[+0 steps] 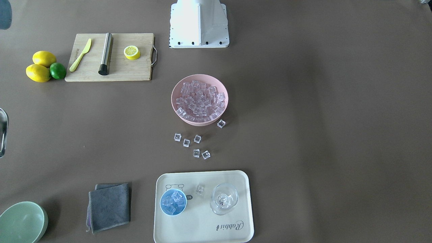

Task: Put ice in cup with scoop
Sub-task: 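Carry the empty scoop back toward the table edge with the right gripper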

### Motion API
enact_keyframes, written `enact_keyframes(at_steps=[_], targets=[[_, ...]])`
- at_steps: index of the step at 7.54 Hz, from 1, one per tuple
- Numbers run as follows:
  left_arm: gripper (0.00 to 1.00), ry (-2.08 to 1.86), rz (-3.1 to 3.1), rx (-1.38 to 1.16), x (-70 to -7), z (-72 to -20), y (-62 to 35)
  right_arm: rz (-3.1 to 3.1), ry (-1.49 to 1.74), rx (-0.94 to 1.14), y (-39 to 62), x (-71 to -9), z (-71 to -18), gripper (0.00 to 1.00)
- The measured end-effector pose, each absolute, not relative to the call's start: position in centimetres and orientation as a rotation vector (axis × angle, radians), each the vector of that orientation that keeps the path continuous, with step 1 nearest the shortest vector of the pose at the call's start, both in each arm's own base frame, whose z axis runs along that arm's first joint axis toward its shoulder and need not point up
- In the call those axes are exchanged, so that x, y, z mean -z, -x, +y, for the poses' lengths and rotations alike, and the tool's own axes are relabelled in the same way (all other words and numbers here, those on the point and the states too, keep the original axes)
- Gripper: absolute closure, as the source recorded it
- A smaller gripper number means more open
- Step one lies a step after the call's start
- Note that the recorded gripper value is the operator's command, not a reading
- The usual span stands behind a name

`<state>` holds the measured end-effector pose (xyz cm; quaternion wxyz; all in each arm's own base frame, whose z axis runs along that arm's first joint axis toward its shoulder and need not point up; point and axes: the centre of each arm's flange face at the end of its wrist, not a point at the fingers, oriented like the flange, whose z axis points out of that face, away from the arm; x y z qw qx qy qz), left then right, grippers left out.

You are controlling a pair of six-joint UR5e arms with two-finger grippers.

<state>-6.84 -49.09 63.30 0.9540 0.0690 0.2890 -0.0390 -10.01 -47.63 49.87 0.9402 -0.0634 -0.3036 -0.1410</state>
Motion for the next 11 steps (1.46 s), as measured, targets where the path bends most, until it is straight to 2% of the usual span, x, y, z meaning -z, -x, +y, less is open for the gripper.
enact_keyframes(at_steps=[2,4,11], targets=[[0.01,-0.137,0.587,0.076,-63.4,-49.2,6.7,-0.686,0.109,0.137,6.9,-61.0,-42.6,1.0],[0.01,-0.136,0.587,0.074,-63.5,-49.2,6.6,-0.732,0.155,0.088,6.2,-66.3,-40.4,1.0],[0.01,-0.136,0.591,0.035,-62.9,-50.0,4.6,-0.746,0.197,0.07,7.6,-69.2,-43.6,1.0]])
